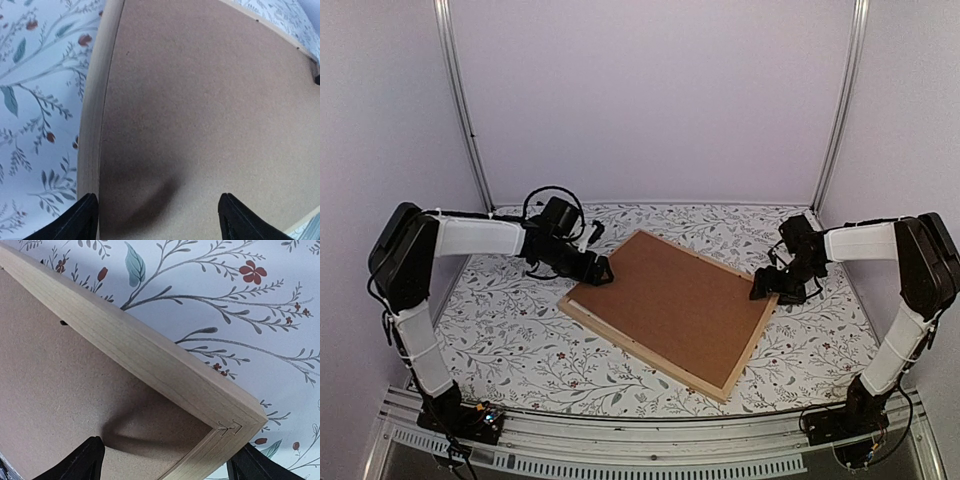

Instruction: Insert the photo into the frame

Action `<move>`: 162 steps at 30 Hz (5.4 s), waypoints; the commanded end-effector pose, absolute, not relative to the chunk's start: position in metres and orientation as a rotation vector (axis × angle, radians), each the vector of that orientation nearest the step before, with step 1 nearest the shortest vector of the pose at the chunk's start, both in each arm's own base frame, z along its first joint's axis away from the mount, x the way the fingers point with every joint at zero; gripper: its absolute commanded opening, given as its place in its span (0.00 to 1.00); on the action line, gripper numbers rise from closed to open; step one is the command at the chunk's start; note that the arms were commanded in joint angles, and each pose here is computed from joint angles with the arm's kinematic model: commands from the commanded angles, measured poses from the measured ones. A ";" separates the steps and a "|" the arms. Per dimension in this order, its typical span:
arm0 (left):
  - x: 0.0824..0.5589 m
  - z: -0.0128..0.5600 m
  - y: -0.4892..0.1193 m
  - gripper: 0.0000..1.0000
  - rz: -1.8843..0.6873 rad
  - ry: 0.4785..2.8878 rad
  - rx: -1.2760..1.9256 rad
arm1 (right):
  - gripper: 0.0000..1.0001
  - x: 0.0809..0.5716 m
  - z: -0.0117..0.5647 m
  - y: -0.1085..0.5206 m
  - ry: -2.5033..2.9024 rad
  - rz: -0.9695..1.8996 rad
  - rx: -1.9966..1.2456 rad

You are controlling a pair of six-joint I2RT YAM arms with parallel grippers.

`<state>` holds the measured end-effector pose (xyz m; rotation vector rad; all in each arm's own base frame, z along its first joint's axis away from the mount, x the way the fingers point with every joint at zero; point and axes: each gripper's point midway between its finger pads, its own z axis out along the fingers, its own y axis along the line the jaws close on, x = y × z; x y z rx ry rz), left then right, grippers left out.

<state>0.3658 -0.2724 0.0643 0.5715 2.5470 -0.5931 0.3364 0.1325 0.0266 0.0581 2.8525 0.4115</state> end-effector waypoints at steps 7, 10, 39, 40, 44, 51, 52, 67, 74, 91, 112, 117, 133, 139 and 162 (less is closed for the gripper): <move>0.416 0.077 -0.319 0.85 -0.541 2.412 0.696 | 0.87 0.355 0.066 0.167 2.704 0.596 -0.067; 0.415 0.071 -0.319 0.84 -0.540 2.424 0.699 | 0.87 0.355 0.066 0.167 2.707 0.593 -0.063; 0.517 0.043 -0.314 0.92 -0.289 2.339 0.665 | 0.87 0.339 0.073 0.163 2.698 0.617 -0.044; 0.516 0.041 -0.315 0.92 -0.294 2.347 0.669 | 0.87 0.339 0.073 0.163 2.695 0.618 -0.043; 0.515 0.037 -0.320 0.92 -0.336 2.355 0.682 | 0.87 0.337 0.075 0.162 2.693 0.616 -0.040; 0.508 0.031 -0.328 0.91 -0.412 2.375 0.691 | 0.87 0.337 0.076 0.163 2.688 0.622 -0.044; 0.508 0.029 -0.329 0.91 -0.414 2.380 0.693 | 0.87 0.337 0.076 0.163 2.690 0.623 -0.043; 0.457 0.030 -0.352 0.81 -0.726 2.393 0.769 | 0.87 0.330 0.067 0.178 2.686 0.774 -0.029; 0.435 0.025 -0.359 0.77 -0.789 2.426 0.811 | 0.87 0.331 0.062 0.178 2.694 0.769 -0.024; 0.440 0.017 -0.336 0.82 -0.513 2.485 0.719 | 0.88 0.320 0.080 0.127 2.725 0.396 0.079; 0.419 0.012 -0.345 0.85 -0.526 2.498 0.796 | 0.87 0.307 0.037 0.151 2.779 0.605 0.089; 0.403 0.006 -0.356 0.84 -0.583 2.507 0.856 | 0.87 0.312 0.036 0.160 2.762 0.678 0.076; 0.341 -0.017 -0.385 0.84 -0.497 2.506 1.100 | 0.86 0.327 0.037 0.182 2.728 0.815 -0.003; 0.320 -0.027 -0.394 0.87 -0.390 2.492 1.171 | 0.86 0.330 0.036 0.184 2.729 0.817 -0.010; 0.370 0.037 -0.357 0.99 -0.387 2.432 0.809 | 0.86 0.328 0.032 0.181 2.743 0.789 -0.022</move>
